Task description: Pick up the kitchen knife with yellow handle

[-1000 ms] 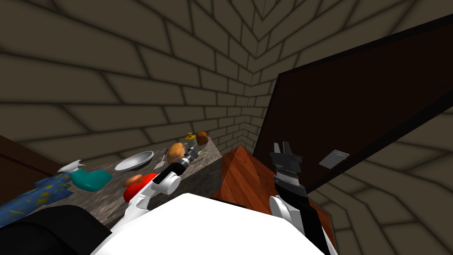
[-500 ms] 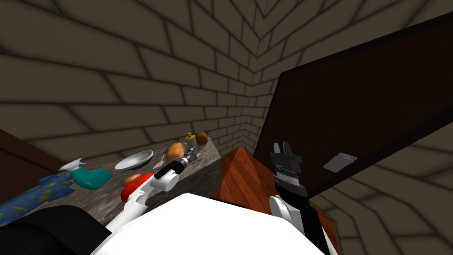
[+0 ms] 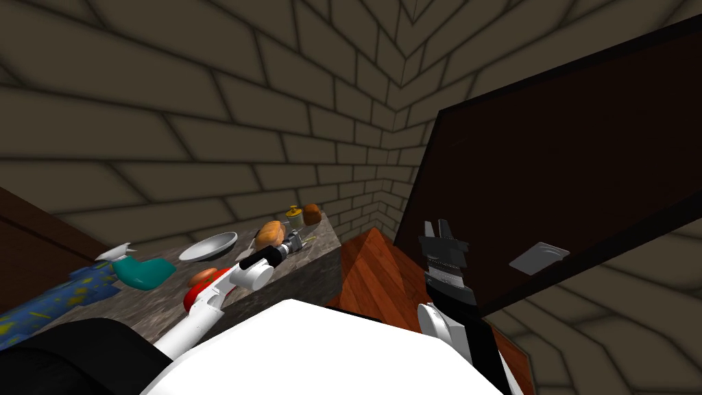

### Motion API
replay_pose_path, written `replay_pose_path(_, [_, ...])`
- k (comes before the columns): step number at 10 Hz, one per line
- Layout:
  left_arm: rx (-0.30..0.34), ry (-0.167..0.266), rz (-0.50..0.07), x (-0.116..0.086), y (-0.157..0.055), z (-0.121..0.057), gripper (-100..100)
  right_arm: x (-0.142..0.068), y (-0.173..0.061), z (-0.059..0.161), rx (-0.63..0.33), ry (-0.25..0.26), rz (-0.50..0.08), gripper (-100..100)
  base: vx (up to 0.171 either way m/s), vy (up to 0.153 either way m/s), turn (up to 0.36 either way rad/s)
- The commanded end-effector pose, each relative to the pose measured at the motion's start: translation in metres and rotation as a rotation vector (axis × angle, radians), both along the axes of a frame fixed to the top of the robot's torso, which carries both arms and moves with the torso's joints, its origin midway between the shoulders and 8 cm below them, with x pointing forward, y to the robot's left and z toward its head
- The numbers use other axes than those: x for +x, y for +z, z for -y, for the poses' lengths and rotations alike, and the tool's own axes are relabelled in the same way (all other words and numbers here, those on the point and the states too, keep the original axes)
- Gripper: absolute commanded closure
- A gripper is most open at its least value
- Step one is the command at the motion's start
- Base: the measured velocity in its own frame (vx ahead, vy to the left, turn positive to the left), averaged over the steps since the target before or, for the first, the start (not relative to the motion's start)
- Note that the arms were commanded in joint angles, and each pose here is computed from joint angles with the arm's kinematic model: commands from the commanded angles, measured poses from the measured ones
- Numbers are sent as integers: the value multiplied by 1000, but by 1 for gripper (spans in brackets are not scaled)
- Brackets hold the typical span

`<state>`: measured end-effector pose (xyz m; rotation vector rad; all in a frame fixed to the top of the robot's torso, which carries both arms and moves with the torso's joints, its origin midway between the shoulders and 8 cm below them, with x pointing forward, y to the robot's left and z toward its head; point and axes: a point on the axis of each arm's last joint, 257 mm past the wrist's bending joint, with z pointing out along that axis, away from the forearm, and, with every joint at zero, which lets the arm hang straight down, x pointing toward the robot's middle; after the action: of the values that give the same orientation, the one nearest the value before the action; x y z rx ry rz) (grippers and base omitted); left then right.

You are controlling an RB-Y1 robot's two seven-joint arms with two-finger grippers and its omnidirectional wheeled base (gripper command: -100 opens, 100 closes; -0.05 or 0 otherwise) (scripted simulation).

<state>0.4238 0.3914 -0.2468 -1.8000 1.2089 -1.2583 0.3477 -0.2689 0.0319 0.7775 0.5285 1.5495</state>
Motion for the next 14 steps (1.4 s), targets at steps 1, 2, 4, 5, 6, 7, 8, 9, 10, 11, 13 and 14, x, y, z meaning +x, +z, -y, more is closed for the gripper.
replay_pose_path(1, [-4,6,-42,-5,-9,-5,-100,0,0,0,0,0,0,0,27,-43,28])
replay_pose_path(2, [-9,15,-89,-8,-17,-14,-100,0,0,0,0,0,0,0,30,-37,34])
replay_pose_path(4, [-12,25,-133,-11,-25,-23,-100,0,0,0,0,0,0,0,31,-47,48])
replay_pose_path(5, [-16,36,-175,-14,-32,-31,-100,0,0,0,0,0,0,0,30,-33,32])
replay_pose_path(6, [-19,46,-209,-17,-36,-39,-100,0,0,0,0,0,0,0,36,-43,59])
replay_pose_path(7, [-21,57,-245,-20,-41,-47,-100,0,0,0,0,0,0,0,35,-56,73])
replay_pose_path(8, [-21,58,-251,-21,-42,-47,-100,0,0,0,0,0,0,0,21,-42,22])
replay_pose_path(9, [-23,69,-284,-24,-46,-55,-100,0,0,0,0,0,0,0,20,-30,22])
replay_pose_path(10, [-25,80,-315,-28,-49,-62,-100,0,0,0,0,0,0,0,28,-40,54])
replay_pose_path(11, [-27,90,-342,-31,-52,-68,-100,0,0,0,0,0,0,0,33,-49,49])
replay_pose_path(13, [-29,108,-386,-36,-55,-78,-100,0,0,0,0,0,0,0,27,-41,42])
replay_pose_path(14, [-30,115,-402,-38,-56,-82,-100,0,0,0,0,0,0,0,23,-36,27])
